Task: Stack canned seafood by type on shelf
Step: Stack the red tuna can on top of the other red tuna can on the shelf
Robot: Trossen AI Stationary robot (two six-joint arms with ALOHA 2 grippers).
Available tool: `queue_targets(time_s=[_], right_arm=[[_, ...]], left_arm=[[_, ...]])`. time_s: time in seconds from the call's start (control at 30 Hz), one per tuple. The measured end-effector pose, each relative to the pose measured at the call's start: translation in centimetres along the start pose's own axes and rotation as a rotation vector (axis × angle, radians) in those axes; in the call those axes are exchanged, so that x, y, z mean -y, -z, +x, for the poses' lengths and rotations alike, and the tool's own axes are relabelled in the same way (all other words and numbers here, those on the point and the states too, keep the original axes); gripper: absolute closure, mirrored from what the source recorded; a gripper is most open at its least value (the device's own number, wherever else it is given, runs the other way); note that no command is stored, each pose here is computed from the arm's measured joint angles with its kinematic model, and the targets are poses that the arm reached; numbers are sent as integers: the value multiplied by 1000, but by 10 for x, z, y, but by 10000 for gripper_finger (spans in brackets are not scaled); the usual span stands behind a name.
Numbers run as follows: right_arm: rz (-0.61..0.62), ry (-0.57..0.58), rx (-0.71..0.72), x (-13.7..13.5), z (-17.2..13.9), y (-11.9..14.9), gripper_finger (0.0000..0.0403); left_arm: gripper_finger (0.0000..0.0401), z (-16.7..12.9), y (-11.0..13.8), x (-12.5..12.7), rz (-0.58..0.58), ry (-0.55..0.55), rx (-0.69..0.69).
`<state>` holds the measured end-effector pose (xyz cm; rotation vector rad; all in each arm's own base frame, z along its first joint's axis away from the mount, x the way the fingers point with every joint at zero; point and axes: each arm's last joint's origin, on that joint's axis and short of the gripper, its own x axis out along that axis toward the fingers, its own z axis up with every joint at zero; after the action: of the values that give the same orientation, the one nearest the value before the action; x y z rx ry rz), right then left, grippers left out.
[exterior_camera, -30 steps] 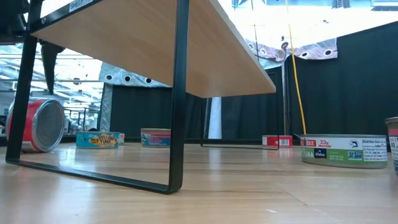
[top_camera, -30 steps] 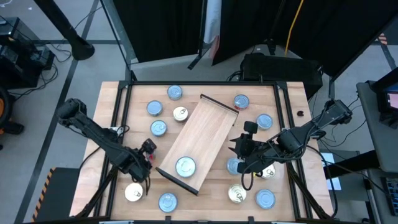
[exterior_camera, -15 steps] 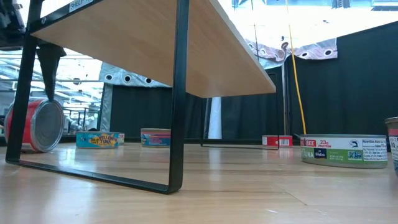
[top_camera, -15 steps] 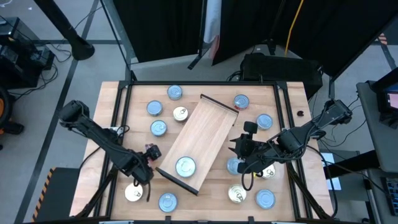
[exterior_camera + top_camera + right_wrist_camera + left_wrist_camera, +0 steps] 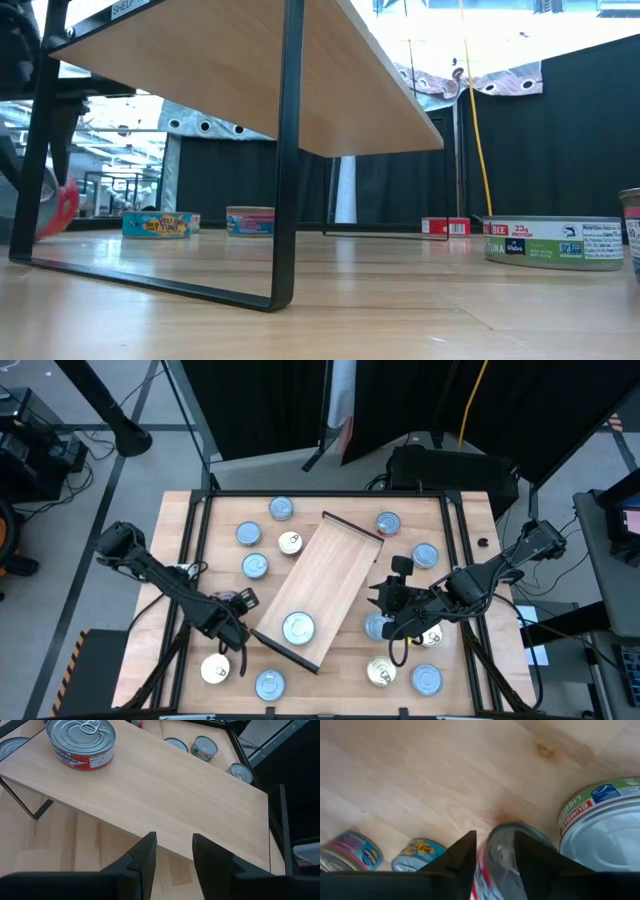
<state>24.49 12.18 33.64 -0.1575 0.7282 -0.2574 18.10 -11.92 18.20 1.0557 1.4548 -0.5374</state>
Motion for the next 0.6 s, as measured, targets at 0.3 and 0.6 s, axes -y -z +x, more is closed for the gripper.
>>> queue_targets(time_s=[0.3,0.6], right_arm=[[-3,0,0,0,0,0,285],[-18,0,1,0,0,0,285]], left_arm=[[302,-12,6,-9,-426,-111,-75],[231,-68,48,-21,-1016,70,-106]])
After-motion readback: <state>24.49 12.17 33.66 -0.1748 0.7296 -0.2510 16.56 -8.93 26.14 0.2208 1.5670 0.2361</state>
